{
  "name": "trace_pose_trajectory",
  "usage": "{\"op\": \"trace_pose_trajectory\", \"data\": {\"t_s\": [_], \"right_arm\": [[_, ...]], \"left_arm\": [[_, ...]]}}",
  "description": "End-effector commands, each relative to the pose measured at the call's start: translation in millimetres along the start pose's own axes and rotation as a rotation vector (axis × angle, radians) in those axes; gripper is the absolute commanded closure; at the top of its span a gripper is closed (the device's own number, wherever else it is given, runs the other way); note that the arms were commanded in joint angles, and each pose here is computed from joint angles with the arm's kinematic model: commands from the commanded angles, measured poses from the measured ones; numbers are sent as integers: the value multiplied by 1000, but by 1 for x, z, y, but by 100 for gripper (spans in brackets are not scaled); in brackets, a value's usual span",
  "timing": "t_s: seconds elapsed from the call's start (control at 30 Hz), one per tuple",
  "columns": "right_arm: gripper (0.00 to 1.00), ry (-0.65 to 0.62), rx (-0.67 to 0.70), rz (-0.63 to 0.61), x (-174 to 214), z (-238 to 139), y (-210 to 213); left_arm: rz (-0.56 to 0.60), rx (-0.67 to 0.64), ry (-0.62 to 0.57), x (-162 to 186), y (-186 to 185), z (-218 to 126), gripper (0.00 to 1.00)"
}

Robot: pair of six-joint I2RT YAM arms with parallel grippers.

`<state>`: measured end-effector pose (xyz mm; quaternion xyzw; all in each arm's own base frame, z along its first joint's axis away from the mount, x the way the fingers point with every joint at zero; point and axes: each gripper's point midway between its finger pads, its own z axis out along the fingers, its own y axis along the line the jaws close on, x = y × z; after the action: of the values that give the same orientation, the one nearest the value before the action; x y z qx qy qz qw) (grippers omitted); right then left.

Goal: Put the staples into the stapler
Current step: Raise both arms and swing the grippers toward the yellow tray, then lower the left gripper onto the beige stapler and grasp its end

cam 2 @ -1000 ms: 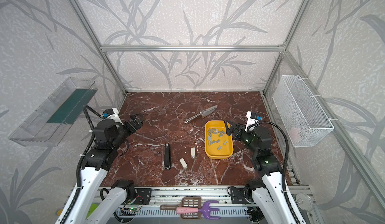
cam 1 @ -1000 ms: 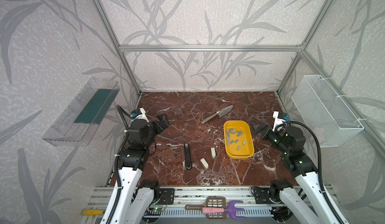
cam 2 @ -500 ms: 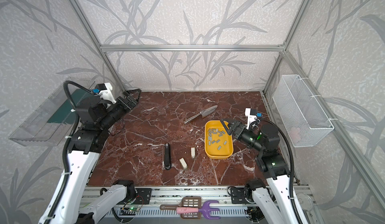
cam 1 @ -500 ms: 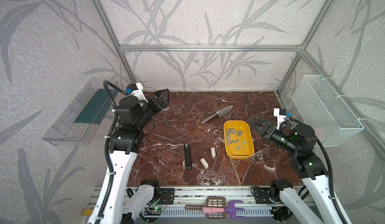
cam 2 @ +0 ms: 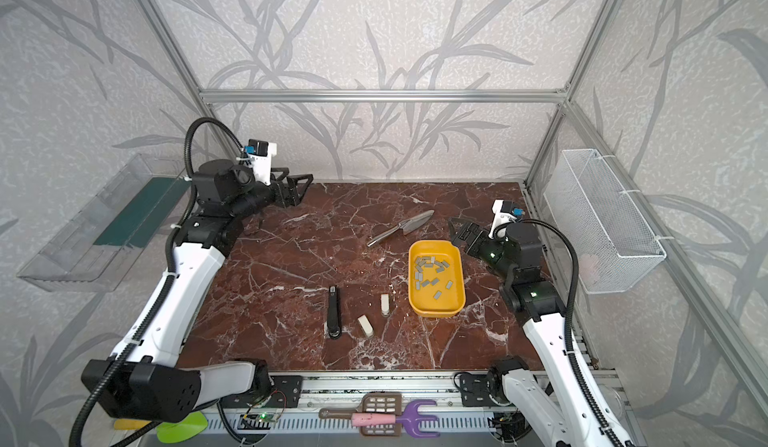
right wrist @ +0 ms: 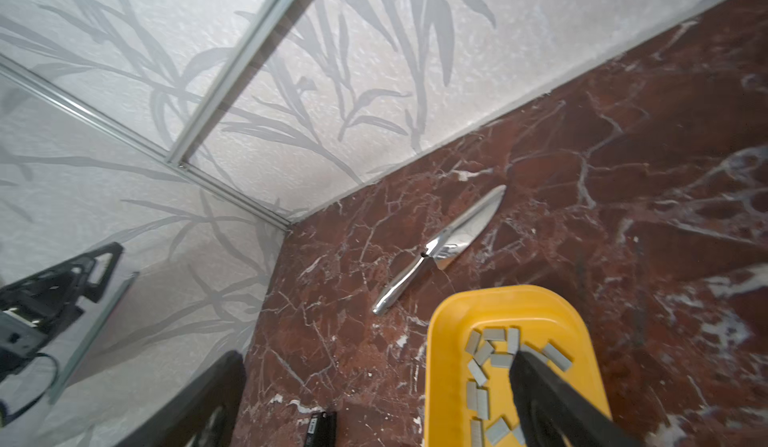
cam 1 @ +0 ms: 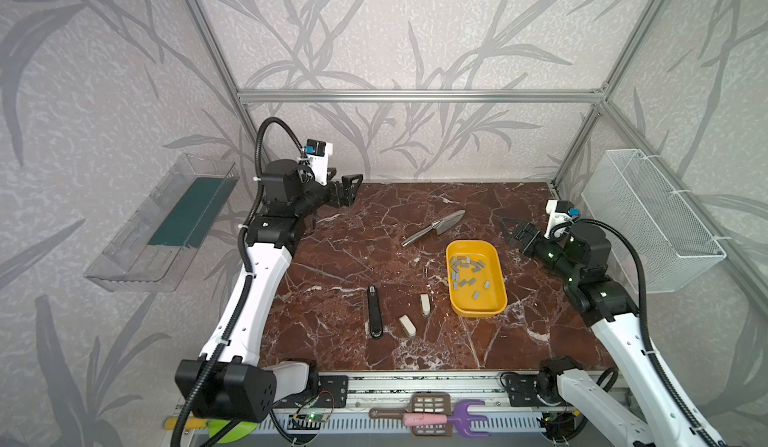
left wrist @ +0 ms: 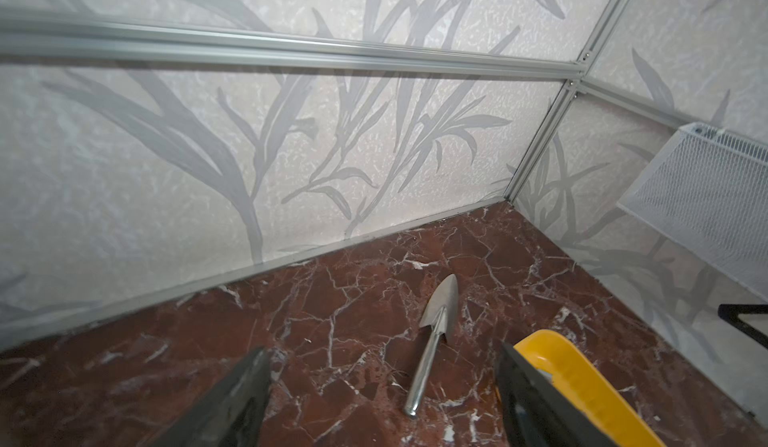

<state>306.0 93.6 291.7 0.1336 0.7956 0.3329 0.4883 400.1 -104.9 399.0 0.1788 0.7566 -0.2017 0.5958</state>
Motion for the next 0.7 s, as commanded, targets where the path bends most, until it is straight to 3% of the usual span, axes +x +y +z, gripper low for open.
{"op": "trace_pose_trajectory", "data": {"t_s": [0.0,0.1,0.2,0.27,0.4,0.67], "right_arm": [[1,-77,23,-48,-15,3,-3],[0,-43,46,-29,-6,16,-13],[1,-20,75,-17,1,26,-24],[1,-12,98,-17,2,30,-30],[3,-27,128,-41,-3,29,-32],[1,-297,314,-269,-80,11,-34]], "left_arm": [[245,139,82,17,-26,6,16],[479,284,228,68,-63,17,15],[820,435,454,147,-97,19,18],[960,487,517,184,-113,28,23],[1001,668,508,213,-150,31,33],[1167,844,591,268,-190,24,38]]}}
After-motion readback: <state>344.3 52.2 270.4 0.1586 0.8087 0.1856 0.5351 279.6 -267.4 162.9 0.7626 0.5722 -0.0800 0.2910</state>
